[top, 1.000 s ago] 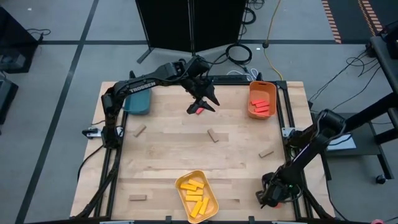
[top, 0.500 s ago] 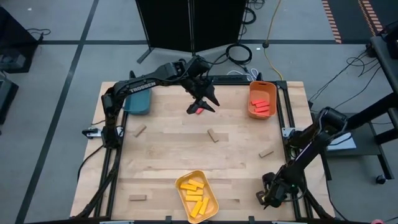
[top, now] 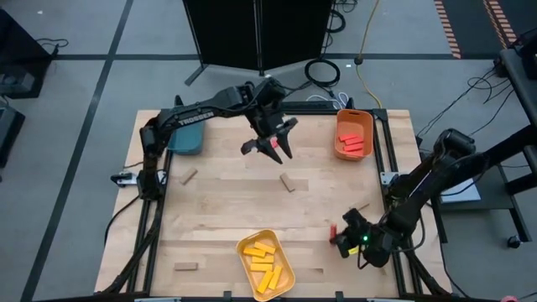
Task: Sort blocks
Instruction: Put the red block into the orange bin
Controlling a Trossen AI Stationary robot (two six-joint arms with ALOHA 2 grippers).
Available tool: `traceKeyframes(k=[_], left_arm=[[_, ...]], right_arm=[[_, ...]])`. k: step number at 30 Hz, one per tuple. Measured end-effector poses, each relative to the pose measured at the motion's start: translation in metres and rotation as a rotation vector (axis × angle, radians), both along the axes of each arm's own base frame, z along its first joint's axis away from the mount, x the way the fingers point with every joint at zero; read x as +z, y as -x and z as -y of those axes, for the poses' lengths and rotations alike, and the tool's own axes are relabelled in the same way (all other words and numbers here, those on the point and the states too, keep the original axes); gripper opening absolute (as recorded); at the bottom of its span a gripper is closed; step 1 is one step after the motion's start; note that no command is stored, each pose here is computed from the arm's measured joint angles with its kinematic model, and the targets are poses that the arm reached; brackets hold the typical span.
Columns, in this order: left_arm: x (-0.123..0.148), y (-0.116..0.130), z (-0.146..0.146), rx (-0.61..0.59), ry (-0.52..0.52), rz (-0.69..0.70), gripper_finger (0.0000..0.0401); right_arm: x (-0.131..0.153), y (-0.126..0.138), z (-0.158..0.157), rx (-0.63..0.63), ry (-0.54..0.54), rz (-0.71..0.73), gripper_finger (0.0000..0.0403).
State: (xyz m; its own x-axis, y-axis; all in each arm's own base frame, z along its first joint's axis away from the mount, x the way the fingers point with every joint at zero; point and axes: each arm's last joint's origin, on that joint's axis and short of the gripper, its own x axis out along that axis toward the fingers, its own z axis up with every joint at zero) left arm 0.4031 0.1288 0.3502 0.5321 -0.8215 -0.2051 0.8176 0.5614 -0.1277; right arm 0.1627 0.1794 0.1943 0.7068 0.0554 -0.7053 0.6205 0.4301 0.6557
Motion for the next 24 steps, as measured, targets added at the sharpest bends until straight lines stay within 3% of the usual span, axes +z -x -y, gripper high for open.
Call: traceKeyframes(k=[5,11,16,21,24], left_arm=[[-0.012,-0.014,0.009,-0.037,0.002,0.011,0.0153],[-0.037,-0.036,0.027,-0.09,0.023,-0.027,0.0153],[-0.055,-0.055,0.038,-0.07,0.008,-0.053,0.0153],[-0.065,-0.073,0.042,0.09,-0.068,-0.094,0.0153],[-0.069,-0.08,0.042,0.127,-0.058,-0.092,0.0153]], right_arm=[[0.015,-0.004,0.013,0.013,0.254,0.158,0.0022],[0.028,-0.007,0.027,0.026,0.488,0.234,0.0022],[0.034,-0.009,0.034,0.047,0.555,0.241,0.0022],[0.037,-0.009,0.037,0.065,0.573,0.239,0.0022],[0.037,-0.009,0.038,0.07,0.577,0.238,0.0022]])
